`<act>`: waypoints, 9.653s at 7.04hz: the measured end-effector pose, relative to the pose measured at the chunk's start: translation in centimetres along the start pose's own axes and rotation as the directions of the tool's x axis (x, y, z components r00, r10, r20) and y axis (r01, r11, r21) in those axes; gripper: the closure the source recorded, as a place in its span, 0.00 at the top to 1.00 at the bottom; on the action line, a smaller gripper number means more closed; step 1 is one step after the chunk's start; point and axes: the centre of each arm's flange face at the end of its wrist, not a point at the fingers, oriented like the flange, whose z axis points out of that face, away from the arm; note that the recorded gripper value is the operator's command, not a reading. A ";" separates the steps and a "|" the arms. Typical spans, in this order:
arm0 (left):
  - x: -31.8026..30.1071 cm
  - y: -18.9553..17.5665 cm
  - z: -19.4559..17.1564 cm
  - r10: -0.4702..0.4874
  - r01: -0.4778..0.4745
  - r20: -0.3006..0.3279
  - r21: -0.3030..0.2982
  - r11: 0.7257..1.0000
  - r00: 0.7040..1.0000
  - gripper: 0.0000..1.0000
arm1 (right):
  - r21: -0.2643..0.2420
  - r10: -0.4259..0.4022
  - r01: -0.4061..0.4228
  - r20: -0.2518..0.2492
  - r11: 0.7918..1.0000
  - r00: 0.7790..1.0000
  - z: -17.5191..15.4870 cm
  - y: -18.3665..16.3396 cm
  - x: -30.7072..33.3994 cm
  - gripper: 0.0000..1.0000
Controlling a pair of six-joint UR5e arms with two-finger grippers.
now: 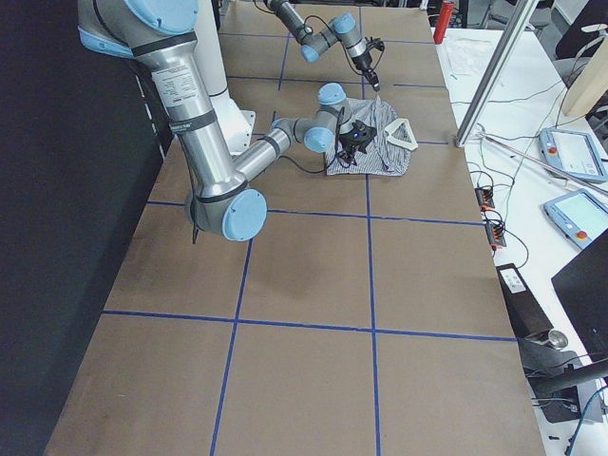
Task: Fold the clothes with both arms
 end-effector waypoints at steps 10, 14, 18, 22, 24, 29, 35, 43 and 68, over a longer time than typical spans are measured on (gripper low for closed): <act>0.0 0.5 0.1 0.006 -0.007 -0.013 -0.022 1.000 1.000 0.30 | -0.019 0.086 -0.088 -0.088 0.996 0.992 3.3 6.7 5.4 0.00; 0.2 0.6 0.1 0.005 -0.005 -0.015 -0.022 1.000 1.000 0.30 | -0.019 0.090 -0.092 -0.072 0.996 0.993 2.3 6.5 5.4 0.00; 2.5 1.3 -1.8 -0.009 0.007 -0.070 -0.034 0.999 0.998 0.31 | -0.147 0.093 -0.107 -0.097 0.983 0.991 -7.5 12.1 11.6 0.00; 5.7 4.5 -7.8 -0.032 -0.017 -0.192 -0.250 0.968 0.981 0.50 | -0.251 -0.071 -0.012 -0.316 0.968 0.946 -11.4 19.7 22.1 1.00; 2.1 6.3 -10.8 -0.088 0.022 -0.172 -0.351 0.936 0.981 0.51 | -0.255 -0.060 -0.018 -0.295 0.967 0.954 -12.8 19.1 21.4 1.00; 0.8 22.1 -10.2 -0.119 0.147 0.095 -0.404 0.903 0.988 0.62 | -0.126 0.079 -0.100 -0.163 0.987 0.984 -13.4 10.5 14.6 1.00; 0.8 24.2 -9.3 -0.070 0.154 0.223 -0.386 0.909 0.972 0.37 | -0.111 0.078 -0.098 -0.174 0.989 0.982 -12.1 10.3 14.7 1.00; 0.7 26.0 -9.5 -0.081 0.193 0.288 -0.386 0.902 0.954 0.39 | -0.112 0.077 -0.098 -0.175 0.989 0.982 -11.9 10.5 14.6 1.00; -7.3 -4.2 -2.1 0.076 -0.075 0.002 -0.142 0.987 0.997 0.47 | -0.278 -0.600 0.555 -0.113 0.784 0.792 -6.2 19.9 -2.2 1.00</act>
